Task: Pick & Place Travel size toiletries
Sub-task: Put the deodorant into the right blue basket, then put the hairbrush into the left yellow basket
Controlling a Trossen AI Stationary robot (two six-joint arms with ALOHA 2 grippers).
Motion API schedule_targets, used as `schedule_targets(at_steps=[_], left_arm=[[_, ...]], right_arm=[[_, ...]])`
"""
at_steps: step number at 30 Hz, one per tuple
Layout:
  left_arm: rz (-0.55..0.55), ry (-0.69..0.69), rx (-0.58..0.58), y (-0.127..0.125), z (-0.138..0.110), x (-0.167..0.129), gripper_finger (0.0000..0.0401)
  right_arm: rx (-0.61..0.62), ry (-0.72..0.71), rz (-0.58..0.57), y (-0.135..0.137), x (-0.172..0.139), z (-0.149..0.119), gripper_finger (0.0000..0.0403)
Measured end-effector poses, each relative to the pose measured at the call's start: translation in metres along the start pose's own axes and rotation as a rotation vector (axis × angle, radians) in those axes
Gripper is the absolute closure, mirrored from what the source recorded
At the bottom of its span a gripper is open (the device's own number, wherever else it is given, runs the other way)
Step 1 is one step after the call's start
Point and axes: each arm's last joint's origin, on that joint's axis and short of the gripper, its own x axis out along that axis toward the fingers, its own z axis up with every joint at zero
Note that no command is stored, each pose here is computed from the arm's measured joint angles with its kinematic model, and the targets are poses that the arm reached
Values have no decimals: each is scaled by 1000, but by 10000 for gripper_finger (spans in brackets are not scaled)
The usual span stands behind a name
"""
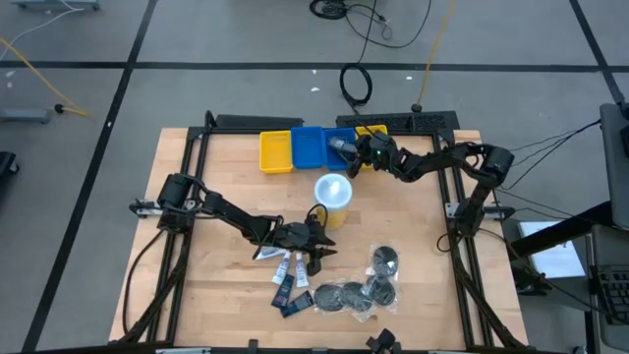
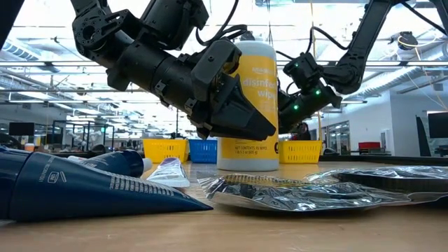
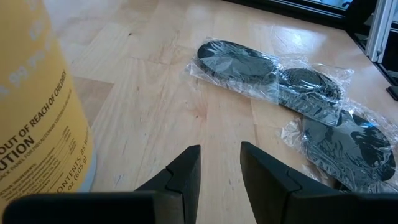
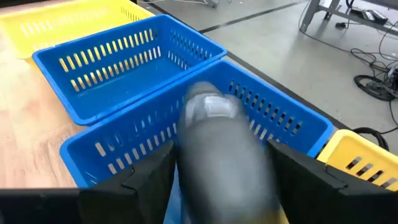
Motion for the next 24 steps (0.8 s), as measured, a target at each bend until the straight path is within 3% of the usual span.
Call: schedule_targets(at_steps=[13, 24], left_arm=[[-1, 2, -3, -1, 0, 0, 288], [-48, 17, -4, -2, -1, 0, 288]], right_arm=[[-19, -55, 6, 1, -14, 19, 120], [-64, 32, 34, 4, -70, 48, 126]])
